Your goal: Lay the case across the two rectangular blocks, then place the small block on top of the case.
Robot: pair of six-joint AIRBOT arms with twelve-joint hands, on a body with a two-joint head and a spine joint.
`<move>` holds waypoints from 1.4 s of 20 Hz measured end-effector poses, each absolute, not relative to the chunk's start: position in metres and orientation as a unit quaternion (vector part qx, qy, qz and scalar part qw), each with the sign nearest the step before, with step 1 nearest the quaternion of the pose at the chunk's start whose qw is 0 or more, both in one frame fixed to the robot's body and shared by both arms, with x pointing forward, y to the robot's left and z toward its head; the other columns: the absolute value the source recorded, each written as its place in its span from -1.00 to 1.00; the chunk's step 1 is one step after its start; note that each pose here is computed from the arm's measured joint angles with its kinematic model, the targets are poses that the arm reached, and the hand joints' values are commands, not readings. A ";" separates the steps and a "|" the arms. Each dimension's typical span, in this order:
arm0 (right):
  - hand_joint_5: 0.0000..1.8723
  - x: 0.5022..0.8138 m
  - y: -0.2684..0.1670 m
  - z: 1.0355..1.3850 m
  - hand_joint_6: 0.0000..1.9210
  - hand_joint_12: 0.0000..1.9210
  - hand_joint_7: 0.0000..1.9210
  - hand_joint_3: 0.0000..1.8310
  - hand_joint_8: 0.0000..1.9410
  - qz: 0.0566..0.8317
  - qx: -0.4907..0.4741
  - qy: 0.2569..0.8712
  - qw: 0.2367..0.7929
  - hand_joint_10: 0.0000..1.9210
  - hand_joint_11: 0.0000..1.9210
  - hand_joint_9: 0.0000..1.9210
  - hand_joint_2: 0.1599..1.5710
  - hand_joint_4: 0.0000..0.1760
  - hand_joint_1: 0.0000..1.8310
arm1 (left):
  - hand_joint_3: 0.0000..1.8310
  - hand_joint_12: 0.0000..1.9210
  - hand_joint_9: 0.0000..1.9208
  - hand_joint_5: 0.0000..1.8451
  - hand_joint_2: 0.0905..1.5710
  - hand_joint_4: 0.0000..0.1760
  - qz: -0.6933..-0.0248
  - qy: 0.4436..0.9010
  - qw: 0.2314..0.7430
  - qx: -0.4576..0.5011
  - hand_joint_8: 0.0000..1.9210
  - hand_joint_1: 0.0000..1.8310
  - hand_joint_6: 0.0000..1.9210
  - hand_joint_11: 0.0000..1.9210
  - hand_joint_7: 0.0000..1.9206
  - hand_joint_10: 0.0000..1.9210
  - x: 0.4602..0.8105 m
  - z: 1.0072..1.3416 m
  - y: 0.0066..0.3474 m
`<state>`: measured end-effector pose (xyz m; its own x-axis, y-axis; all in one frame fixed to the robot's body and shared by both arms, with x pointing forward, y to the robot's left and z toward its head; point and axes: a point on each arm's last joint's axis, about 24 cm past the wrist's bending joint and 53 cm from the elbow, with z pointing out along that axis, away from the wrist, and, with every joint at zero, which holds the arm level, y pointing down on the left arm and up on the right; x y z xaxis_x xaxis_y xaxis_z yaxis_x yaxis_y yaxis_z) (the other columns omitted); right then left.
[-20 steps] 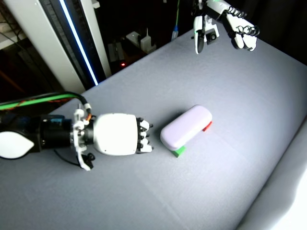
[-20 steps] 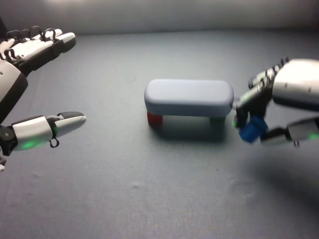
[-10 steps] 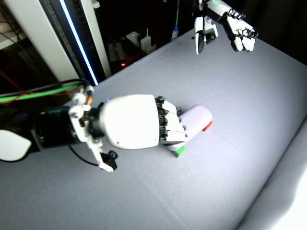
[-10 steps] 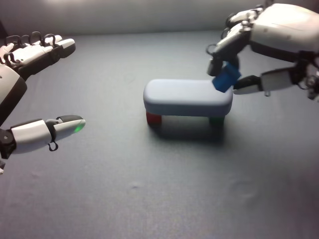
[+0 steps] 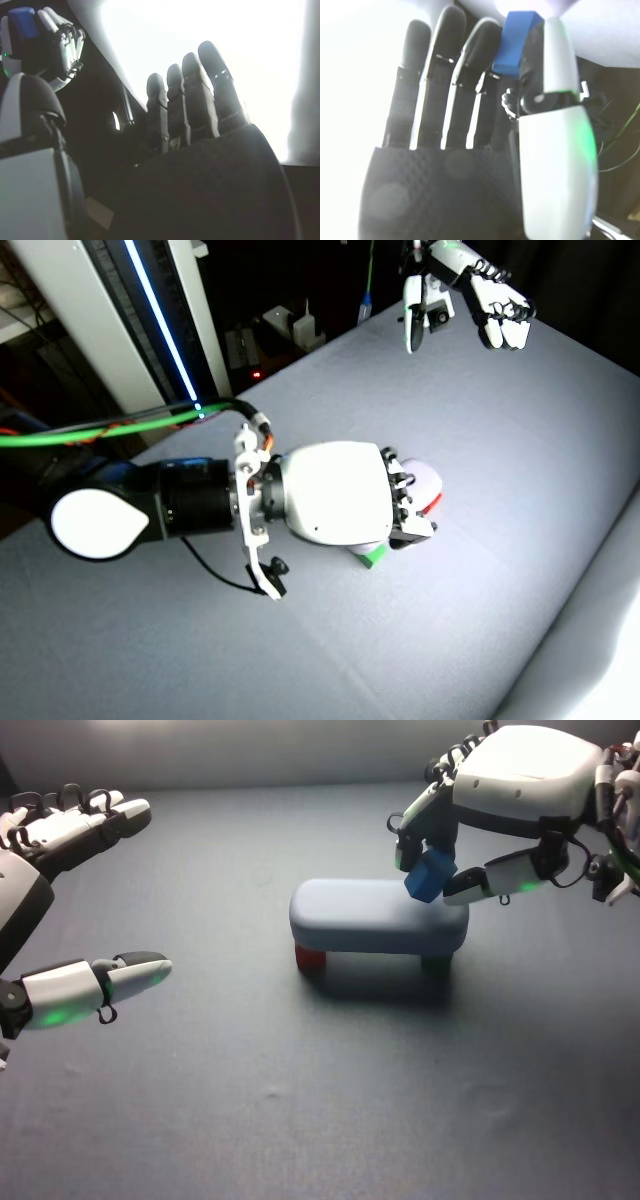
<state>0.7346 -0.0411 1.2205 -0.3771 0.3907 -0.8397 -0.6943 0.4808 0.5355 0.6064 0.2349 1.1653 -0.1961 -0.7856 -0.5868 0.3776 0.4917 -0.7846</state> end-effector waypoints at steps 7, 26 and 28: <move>0.18 0.741 -0.036 1.212 -0.11 0.31 0.26 -1.00 -0.43 0.480 -0.117 0.678 0.545 -0.48 -0.30 0.12 0.25 -0.83 0.37 | -1.00 -0.13 -0.75 -0.64 0.22 -0.67 -0.478 0.612 0.608 -0.167 -1.00 -0.05 -1.00 -1.00 -0.76 -1.00 0.606 1.163 0.233; -1.00 0.713 -0.038 1.253 -1.00 -0.76 -0.88 -1.00 -0.99 0.537 -0.103 0.623 0.559 -0.99 -1.00 -0.93 0.10 0.51 -0.26 | -1.00 -0.08 -0.73 -0.63 0.21 -0.60 -0.484 0.607 0.608 -0.166 -1.00 -0.05 -1.00 -1.00 -0.72 -0.99 0.605 1.166 0.232; -1.00 0.705 -0.064 1.278 -1.00 -0.96 -0.92 -1.00 -0.99 0.548 -0.096 0.595 0.581 -0.99 -1.00 -0.99 0.09 0.98 -0.32 | -1.00 -0.15 -0.73 -0.62 0.22 -0.72 -0.482 0.601 0.614 -0.168 -1.00 -0.10 -1.00 -1.00 -0.72 -1.00 0.606 1.171 0.236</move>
<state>0.7050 -0.0642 1.2777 -0.3069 0.5222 -0.7957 -0.7502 0.3817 0.5399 0.6058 0.2360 1.1708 -0.1884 -0.7947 -0.5771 0.3904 0.4786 -0.7865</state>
